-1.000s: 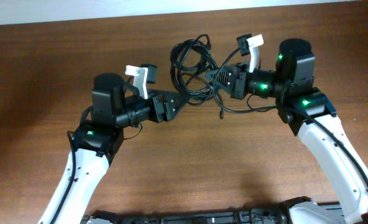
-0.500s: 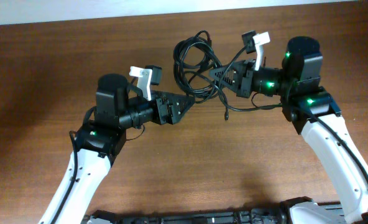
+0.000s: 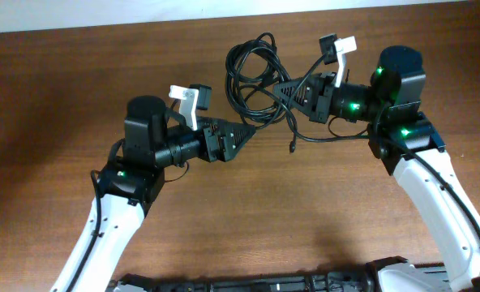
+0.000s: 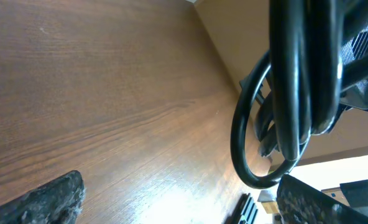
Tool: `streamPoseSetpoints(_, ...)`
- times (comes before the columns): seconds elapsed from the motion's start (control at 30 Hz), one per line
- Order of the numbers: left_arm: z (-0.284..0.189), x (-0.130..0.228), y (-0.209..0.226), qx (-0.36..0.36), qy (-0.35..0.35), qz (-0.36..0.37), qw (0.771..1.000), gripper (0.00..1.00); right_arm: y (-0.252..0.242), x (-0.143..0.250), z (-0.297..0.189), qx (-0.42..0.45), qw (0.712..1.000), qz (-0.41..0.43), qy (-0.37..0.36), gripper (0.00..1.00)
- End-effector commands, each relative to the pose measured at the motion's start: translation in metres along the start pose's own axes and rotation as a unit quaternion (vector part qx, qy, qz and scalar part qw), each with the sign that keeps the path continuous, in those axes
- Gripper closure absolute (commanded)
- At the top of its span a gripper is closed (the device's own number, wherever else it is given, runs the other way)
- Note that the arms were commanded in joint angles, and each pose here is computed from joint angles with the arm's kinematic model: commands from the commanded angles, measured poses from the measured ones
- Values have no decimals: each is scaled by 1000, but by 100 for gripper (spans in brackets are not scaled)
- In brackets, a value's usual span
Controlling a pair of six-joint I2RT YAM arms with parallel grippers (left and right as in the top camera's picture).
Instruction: Untangle cables
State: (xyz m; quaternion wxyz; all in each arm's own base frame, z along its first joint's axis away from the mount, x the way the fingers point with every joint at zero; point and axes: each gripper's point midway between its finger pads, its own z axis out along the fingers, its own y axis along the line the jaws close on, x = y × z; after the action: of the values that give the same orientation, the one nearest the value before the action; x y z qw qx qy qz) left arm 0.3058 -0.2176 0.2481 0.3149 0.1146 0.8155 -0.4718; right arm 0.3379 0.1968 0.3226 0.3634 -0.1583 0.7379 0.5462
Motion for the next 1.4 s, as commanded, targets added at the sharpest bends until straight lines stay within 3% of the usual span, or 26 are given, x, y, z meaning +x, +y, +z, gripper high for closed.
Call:
streamPoseSetpoints(0.0,-12,-12,8,-7,-20,-6,1000,1,15,-4,-5,-16,1000,-14,-3,96)
streamPoseSetpoints(0.17,-14,-19,20,-38,-40,-13,998,1,22,-2,-5,-35,999,-19,5,96)
streamPoseSetpoints(0.63,1,-23,-13,5,-50,20,999,1,37,2,-7,-75,996,-37,21,96)
streamPoseSetpoints(0.67,1,-23,-5,-15,-54,13,998,1,39,2,-7,-79,996,-40,21,96)
streamPoseSetpoints(0.73,-8,-15,51,-163,-65,-30,984,1,40,1,-7,-81,996,-45,20,96)
streamPoseSetpoints(0.77,-13,-7,66,-203,-58,-43,976,1,40,2,-7,-82,995,-45,21,96)
streamPoseSetpoints(0.9,-19,10,82,-244,-33,-61,967,0,40,2,-7,-82,995,-45,21,96)
streamPoseSetpoints(1.17,-19,9,71,-221,-26,-39,974,1,38,4,-7,-80,994,-66,23,96)
streamPoseSetpoints(1.37,-43,-10,34,-197,-62,87,975,1,21,17,-5,-49,996,-67,37,96)
